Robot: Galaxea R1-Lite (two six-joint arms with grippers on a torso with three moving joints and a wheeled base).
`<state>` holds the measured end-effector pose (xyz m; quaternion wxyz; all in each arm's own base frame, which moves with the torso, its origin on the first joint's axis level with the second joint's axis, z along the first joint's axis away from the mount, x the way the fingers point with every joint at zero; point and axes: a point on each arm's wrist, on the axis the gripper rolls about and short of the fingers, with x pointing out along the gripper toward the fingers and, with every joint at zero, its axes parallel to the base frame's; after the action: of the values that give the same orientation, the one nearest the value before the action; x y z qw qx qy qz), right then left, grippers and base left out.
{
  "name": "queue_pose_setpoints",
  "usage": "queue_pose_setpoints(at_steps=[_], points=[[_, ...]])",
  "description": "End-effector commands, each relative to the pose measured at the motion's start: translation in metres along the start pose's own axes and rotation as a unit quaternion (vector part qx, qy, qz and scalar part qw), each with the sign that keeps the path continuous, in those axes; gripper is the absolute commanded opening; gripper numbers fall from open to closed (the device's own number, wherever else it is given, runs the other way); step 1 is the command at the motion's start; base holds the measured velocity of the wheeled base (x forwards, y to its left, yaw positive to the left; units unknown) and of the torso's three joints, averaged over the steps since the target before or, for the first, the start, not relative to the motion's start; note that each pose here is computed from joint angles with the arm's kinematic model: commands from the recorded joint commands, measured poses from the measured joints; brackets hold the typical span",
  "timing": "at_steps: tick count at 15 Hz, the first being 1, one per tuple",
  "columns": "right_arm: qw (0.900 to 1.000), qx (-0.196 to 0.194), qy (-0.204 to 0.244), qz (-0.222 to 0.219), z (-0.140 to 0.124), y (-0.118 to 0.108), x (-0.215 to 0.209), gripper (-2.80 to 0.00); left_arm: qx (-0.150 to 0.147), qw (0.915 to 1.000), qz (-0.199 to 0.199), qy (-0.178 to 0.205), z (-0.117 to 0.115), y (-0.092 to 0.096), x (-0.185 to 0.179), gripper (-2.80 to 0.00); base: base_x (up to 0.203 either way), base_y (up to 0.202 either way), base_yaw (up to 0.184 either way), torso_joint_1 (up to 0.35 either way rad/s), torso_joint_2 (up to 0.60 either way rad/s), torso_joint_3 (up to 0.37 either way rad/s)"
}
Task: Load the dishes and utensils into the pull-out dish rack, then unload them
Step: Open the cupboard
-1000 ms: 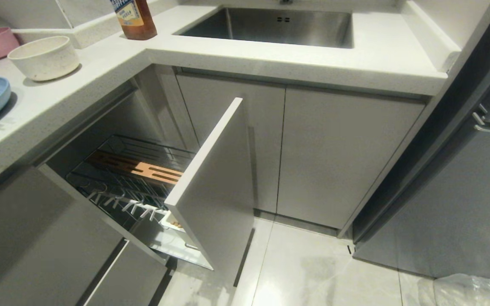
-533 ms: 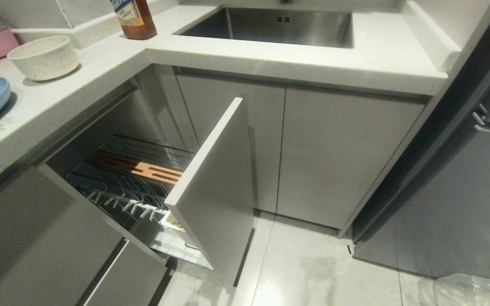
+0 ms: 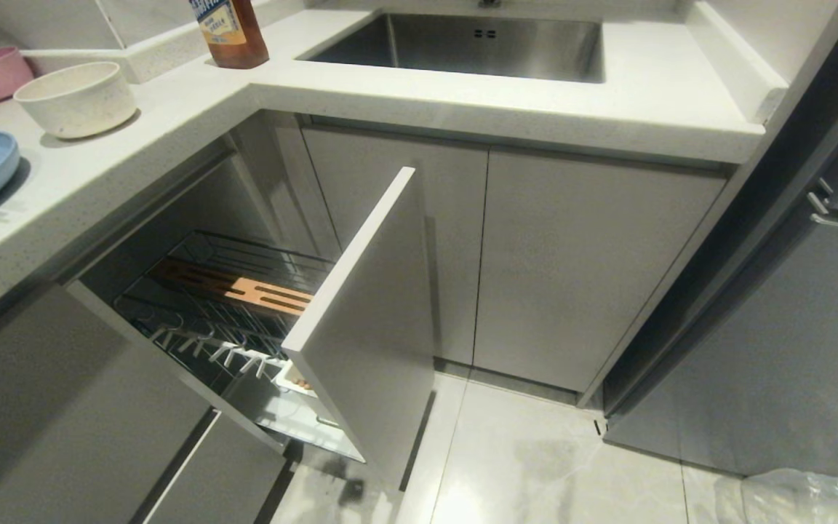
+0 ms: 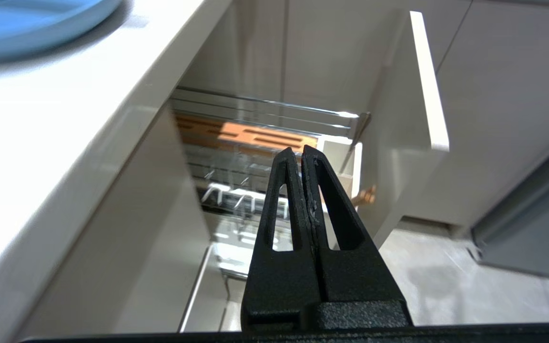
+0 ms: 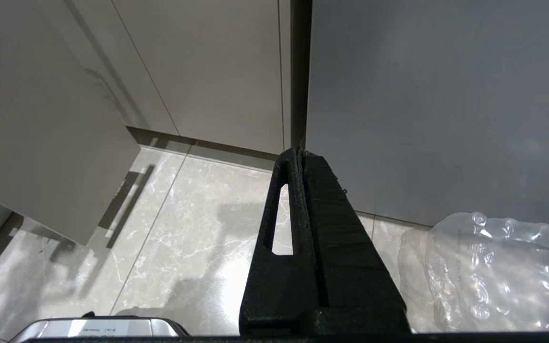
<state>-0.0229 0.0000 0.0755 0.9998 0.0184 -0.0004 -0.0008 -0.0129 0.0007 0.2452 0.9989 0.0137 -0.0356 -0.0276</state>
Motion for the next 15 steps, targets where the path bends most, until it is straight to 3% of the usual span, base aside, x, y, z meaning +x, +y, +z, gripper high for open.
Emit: queue_pose_setpoints(at_steps=[1, 4, 7, 9, 11, 15], points=[[1.0, 0.0, 0.0, 0.0, 0.0, 0.0, 0.0, -2.8, 0.001, 0.9966, -0.019, 0.081, 0.011, -0.001, 0.06, -2.8, 0.0, 0.0, 0.0, 0.0, 0.0, 0.0], [1.0, 0.0, 0.0, 0.0, 0.0, 0.0, 0.0, -2.8, 0.005, 0.9908, -0.065, 0.119, 0.018, -0.015, 0.136, -2.8, 0.0, 0.0, 0.0, 0.0, 0.0, 0.0], [1.0, 0.0, 0.0, 0.0, 0.0, 0.0, 0.0, -2.8, 0.008, 0.9817, -0.104, 0.159, 0.01, -0.04, 0.198, -2.8, 0.0, 0.0, 0.0, 0.0, 0.0, 0.0], [1.0, 0.0, 0.0, 0.0, 0.0, 0.0, 0.0, -2.8, 0.003, 0.9737, -0.11, 0.2, -0.006, -0.053, 0.236, -2.8, 0.0, 0.0, 0.0, 0.0, 0.0, 0.0], [1.0, 0.0, 0.0, 0.0, 0.0, 0.0, 0.0, -2.8, -0.014, 0.9716, -0.103, 0.213, -0.011, -0.059, 0.267, -2.8, 0.0, 0.0, 0.0, 0.0, 0.0, 0.0], [1.0, 0.0, 0.0, 0.0, 0.0, 0.0, 0.0, -2.8, -0.02, 0.9671, -0.096, 0.235, -0.025, -0.062, 0.288, -2.8, 0.0, 0.0, 0.0, 0.0, 0.0, 0.0]])
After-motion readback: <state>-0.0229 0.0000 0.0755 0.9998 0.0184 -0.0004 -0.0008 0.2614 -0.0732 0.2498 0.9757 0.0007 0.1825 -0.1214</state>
